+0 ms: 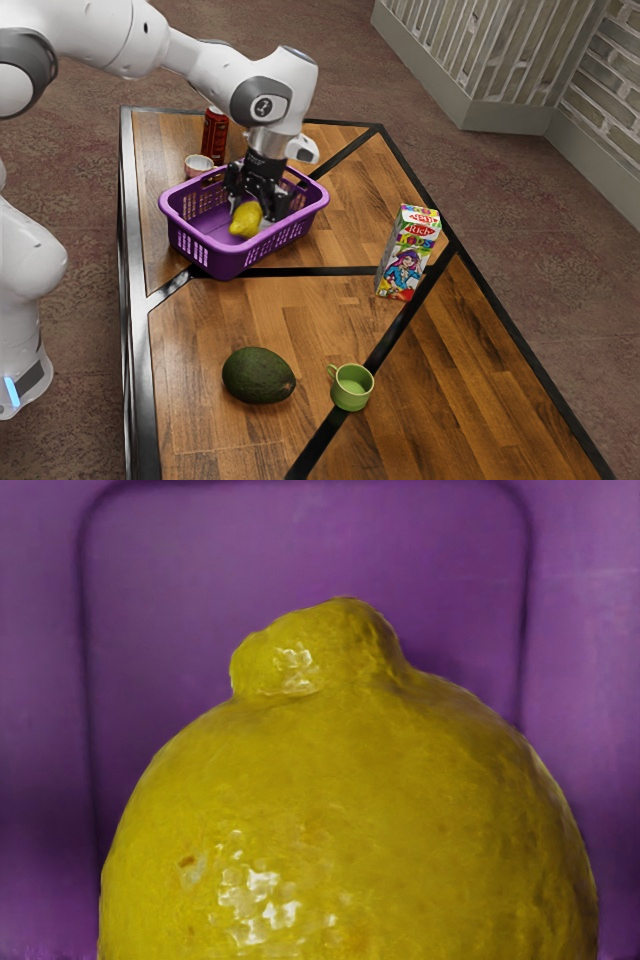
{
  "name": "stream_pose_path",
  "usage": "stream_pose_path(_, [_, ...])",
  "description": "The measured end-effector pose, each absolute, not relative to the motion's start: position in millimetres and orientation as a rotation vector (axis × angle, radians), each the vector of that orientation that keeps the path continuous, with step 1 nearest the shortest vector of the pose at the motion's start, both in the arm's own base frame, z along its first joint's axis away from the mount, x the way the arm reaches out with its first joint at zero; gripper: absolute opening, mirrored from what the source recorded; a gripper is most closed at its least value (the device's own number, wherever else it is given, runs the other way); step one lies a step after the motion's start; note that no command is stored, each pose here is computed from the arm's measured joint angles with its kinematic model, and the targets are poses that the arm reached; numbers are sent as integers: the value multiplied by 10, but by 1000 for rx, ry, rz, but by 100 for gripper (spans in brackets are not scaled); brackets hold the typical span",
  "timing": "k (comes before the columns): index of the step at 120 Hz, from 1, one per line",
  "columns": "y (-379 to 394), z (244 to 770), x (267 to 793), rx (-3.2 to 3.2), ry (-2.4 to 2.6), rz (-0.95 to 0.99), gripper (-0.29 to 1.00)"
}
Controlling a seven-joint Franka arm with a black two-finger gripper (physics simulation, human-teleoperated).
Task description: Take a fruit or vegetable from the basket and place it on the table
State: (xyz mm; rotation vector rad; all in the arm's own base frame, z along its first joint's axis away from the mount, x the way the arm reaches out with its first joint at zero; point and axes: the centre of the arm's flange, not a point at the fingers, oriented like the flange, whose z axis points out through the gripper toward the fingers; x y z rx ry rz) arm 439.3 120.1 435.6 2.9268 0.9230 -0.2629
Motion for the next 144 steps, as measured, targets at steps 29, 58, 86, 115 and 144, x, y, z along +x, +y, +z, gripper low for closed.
stream_pose_path(29, [1191, 4379, 4382, 2919, 925, -272, 35])
stream_pose_path(58, [1143, 4843, 4358, 2931, 914, -304, 18])
stream_pose_path(86, [1113, 5545, 4380, 2955, 883, -320, 20])
stream_pose_path(115, [1036, 6722, 4462, 3055, 854, -62, 18])
stream_pose_path(144, [1864, 6725, 5088, 3087, 926, 404, 20])
